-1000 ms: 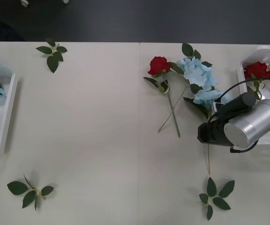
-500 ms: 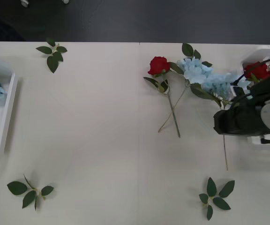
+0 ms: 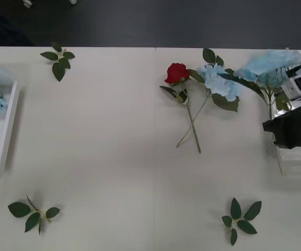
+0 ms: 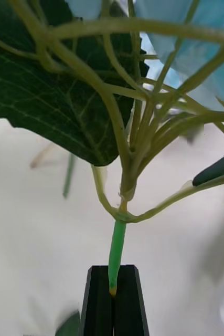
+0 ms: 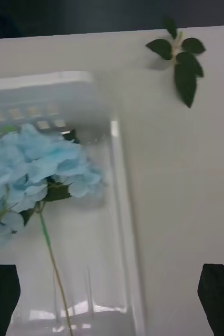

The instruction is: Put the red flowers into the right box and the blue flowers into the left box

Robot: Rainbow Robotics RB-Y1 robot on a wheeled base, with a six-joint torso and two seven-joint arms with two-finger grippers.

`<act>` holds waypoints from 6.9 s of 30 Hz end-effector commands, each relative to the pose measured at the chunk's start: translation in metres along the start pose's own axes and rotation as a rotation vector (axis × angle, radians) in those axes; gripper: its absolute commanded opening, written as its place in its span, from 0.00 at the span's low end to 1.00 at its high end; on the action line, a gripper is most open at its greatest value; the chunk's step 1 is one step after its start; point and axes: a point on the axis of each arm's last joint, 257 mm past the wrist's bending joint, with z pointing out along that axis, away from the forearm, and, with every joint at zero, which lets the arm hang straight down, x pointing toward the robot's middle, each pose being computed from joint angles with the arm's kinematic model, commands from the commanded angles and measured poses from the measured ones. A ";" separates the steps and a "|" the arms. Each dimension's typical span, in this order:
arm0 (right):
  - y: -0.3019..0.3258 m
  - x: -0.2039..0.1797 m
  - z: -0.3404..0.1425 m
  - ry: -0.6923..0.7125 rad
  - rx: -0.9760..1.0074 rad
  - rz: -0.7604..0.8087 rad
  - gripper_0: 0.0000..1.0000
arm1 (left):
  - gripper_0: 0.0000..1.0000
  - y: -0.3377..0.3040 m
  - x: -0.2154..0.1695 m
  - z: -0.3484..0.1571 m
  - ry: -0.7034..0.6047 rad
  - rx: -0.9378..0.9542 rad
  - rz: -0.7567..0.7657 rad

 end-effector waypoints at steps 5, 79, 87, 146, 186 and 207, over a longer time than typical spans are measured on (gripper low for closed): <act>0.068 -0.062 0.007 -0.284 -0.224 -0.147 0.00 | 1.00 -0.105 -0.049 -0.005 -0.097 0.205 0.189; 0.351 -0.207 0.029 -0.842 -0.650 -0.451 0.00 | 1.00 -0.403 -0.022 -0.044 -0.487 1.363 0.488; 0.349 -0.206 0.030 -0.839 -0.647 -0.451 0.00 | 0.99 -0.420 -0.021 -0.040 -0.472 1.376 0.502; 0.201 -0.182 0.013 -0.711 -0.566 -0.027 0.81 | 0.00 -0.280 -0.013 -0.044 -0.354 0.771 0.336; 0.109 -0.092 0.095 -0.036 -0.181 0.372 0.81 | 0.01 0.068 0.027 -0.046 -0.053 -0.308 -0.485; 0.068 -0.080 0.188 0.046 0.101 0.501 0.81 | 0.10 0.094 0.053 0.013 -0.027 -0.332 -0.551</act>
